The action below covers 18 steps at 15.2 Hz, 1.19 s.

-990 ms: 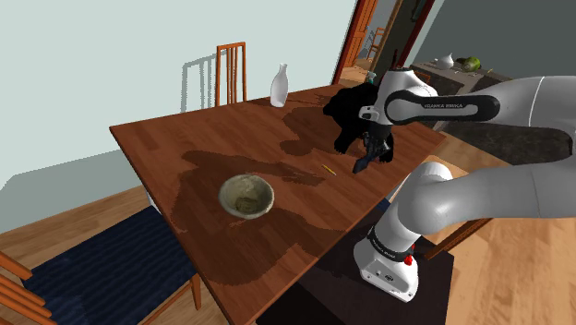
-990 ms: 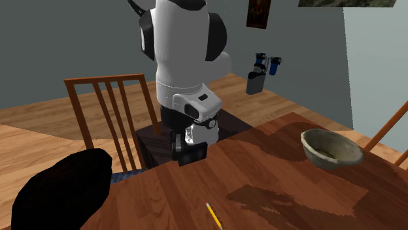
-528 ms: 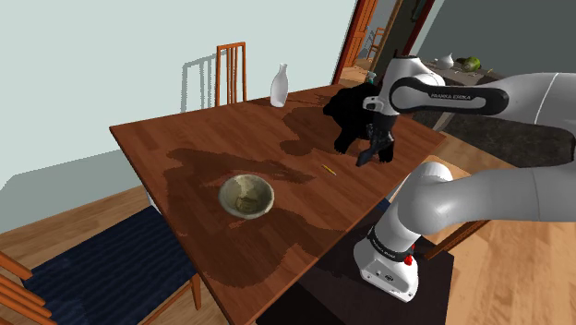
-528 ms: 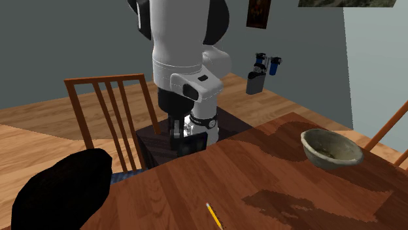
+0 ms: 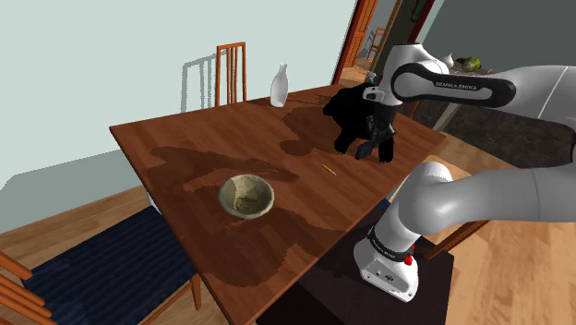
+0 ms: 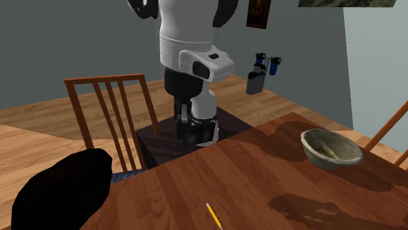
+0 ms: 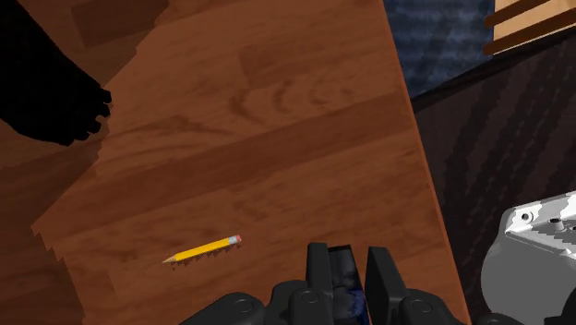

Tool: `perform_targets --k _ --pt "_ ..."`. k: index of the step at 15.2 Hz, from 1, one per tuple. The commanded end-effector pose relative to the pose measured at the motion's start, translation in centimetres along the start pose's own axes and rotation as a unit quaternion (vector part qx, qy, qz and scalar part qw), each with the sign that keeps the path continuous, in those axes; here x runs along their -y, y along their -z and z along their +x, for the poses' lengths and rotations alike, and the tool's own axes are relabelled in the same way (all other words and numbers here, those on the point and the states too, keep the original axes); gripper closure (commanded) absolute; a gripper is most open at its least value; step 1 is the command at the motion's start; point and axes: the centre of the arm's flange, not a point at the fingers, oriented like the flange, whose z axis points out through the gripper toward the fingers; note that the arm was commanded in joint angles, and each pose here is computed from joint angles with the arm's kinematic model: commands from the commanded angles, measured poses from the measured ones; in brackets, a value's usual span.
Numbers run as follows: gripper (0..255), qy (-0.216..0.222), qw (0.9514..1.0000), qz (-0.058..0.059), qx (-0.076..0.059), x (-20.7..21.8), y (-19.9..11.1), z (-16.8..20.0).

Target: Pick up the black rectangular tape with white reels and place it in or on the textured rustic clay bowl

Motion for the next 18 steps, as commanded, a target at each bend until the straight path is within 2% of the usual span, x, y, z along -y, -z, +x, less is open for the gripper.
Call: perform_targets --k 1,18 --pt "255 0.0 1.0 0.0 0.0 0.1 0.5 2.2" --pt "255 0.0 1.0 0.0 0.0 0.3 4.4 24.3"
